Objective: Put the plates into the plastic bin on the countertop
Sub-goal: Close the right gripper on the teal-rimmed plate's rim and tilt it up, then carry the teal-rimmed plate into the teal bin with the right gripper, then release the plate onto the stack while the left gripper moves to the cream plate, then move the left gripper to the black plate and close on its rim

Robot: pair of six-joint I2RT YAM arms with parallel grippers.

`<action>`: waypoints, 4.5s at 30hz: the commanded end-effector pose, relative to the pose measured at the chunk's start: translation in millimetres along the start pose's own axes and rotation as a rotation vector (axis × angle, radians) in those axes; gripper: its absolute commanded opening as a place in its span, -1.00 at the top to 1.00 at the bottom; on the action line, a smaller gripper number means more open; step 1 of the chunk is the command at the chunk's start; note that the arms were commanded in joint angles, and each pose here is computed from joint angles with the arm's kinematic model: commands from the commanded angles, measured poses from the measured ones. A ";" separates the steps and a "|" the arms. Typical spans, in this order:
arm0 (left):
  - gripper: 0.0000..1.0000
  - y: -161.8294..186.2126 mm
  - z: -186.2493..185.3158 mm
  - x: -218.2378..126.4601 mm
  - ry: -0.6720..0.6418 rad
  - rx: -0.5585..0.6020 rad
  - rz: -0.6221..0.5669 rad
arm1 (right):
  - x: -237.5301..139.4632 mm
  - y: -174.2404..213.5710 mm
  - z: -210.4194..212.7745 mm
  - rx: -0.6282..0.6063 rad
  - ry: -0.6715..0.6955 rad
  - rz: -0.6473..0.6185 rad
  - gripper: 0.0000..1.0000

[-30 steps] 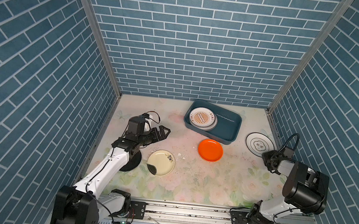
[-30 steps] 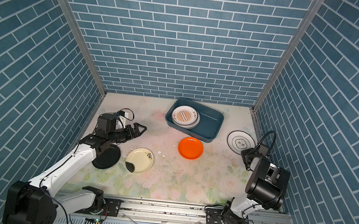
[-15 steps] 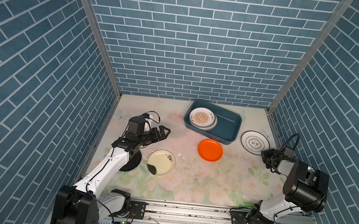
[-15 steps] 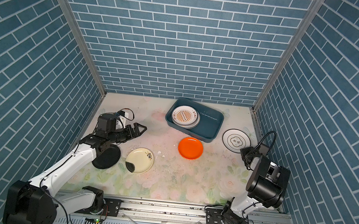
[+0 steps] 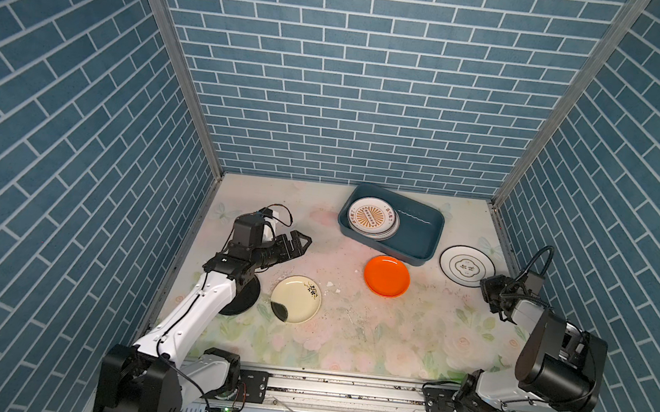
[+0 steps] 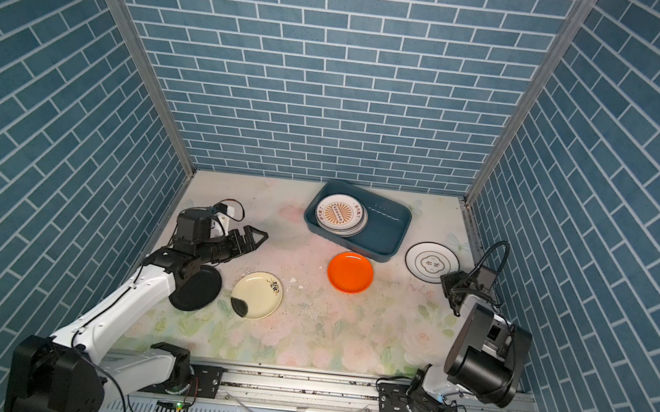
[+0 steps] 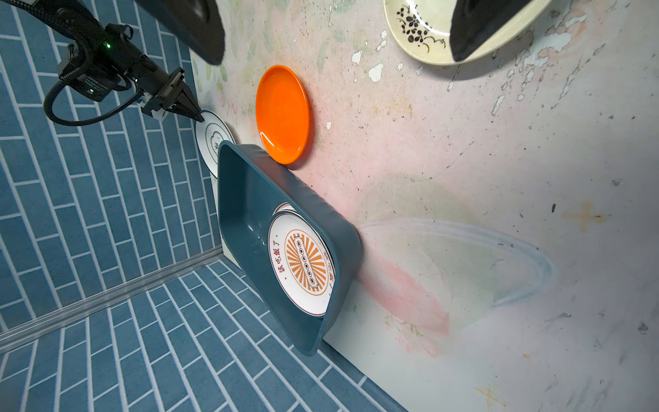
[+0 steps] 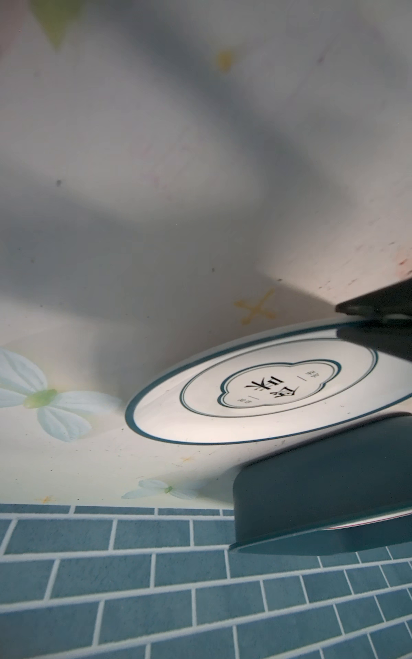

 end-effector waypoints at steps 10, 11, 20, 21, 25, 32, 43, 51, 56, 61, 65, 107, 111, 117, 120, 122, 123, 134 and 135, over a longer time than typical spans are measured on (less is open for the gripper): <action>-0.99 -2.5 -1.9 -16.4 -0.017 0.034 -0.030 | -72.4 20.7 10.6 -0.111 0.008 -0.044 1.00; -0.99 -2.4 -2.4 -16.5 -0.014 0.032 -0.029 | -80.4 20.9 15.1 -0.117 -0.005 -0.057 1.00; -0.99 -1.4 -6.7 -14.4 0.023 0.016 -0.019 | -131.4 23.9 54.9 -0.123 -0.166 -0.109 1.00; -0.99 -1.0 -7.3 -13.6 0.032 0.013 -0.017 | -134.4 24.6 59.6 -0.121 -0.186 -0.106 1.00; -0.99 0.5 -10.8 -10.6 0.074 -0.005 -0.010 | -141.1 27.0 76.9 -0.124 -0.237 -0.104 1.00; -0.99 2.1 -10.5 -5.5 0.091 -0.016 0.007 | -140.0 38.7 125.3 -0.214 -0.297 -0.072 1.00; -0.99 6.7 -6.8 -2.7 0.087 -0.013 0.015 | -98.0 75.7 199.7 -0.369 -0.345 0.039 1.00; -0.99 12.8 -8.3 2.1 0.088 0.001 0.033 | -48.0 99.9 240.5 -0.463 -0.325 0.119 1.00; -0.99 14.4 -11.9 -0.6 0.081 0.026 0.032 | -14.0 113.2 265.9 -0.522 -0.305 0.154 1.00; -0.99 15.7 -16.3 -4.4 0.053 0.072 0.035 | 27.3 130.8 283.5 -0.542 -0.283 0.200 1.00; -0.99 21.9 -18.9 -1.3 0.042 0.097 0.046 | 56.1 144.3 297.2 -0.555 -0.277 0.238 1.00; -0.99 33.6 5.4 -66.0 -0.181 0.186 -0.027 | -60.1 168.3 173.4 -0.728 -0.186 0.300 -0.97; -0.99 40.8 16.1 -68.6 -0.201 0.152 -0.048 | -82.7 167.8 139.2 -0.743 -0.208 0.285 -0.97; -0.99 59.0 34.4 -56.9 -0.204 0.072 -0.015 | -107.3 171.2 116.4 -0.797 -0.286 0.255 -0.97; -0.99 62.7 37.8 -53.2 -0.198 0.046 -0.010 | -109.8 177.3 110.0 -0.806 -0.318 0.276 -0.97; -0.99 64.1 38.6 -52.5 -0.195 0.039 -0.007 | -108.5 183.3 106.2 -0.807 -0.337 0.303 -0.97; -0.99 64.2 38.8 -53.2 -0.198 0.040 -0.008 | -107.7 186.0 105.3 -0.806 -0.347 0.317 -0.97; -0.99 74.5 58.3 -58.7 -0.256 -0.022 -0.047 | -103.0 209.6 96.6 -0.723 -0.440 0.439 -0.97; -0.99 75.4 60.0 -58.4 -0.258 -0.027 -0.051 | -102.6 210.5 94.9 -0.719 -0.438 0.446 -0.97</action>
Point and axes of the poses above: each gripper's point midway between its finger pads, its own x axis out along the fingers, its own z axis along the line the jaws close on, y = z × x, the point moved 3 cm from there along -x, back along the fingers, and after that the axes turned 2 degrees about -x, right-handed, at the moved point
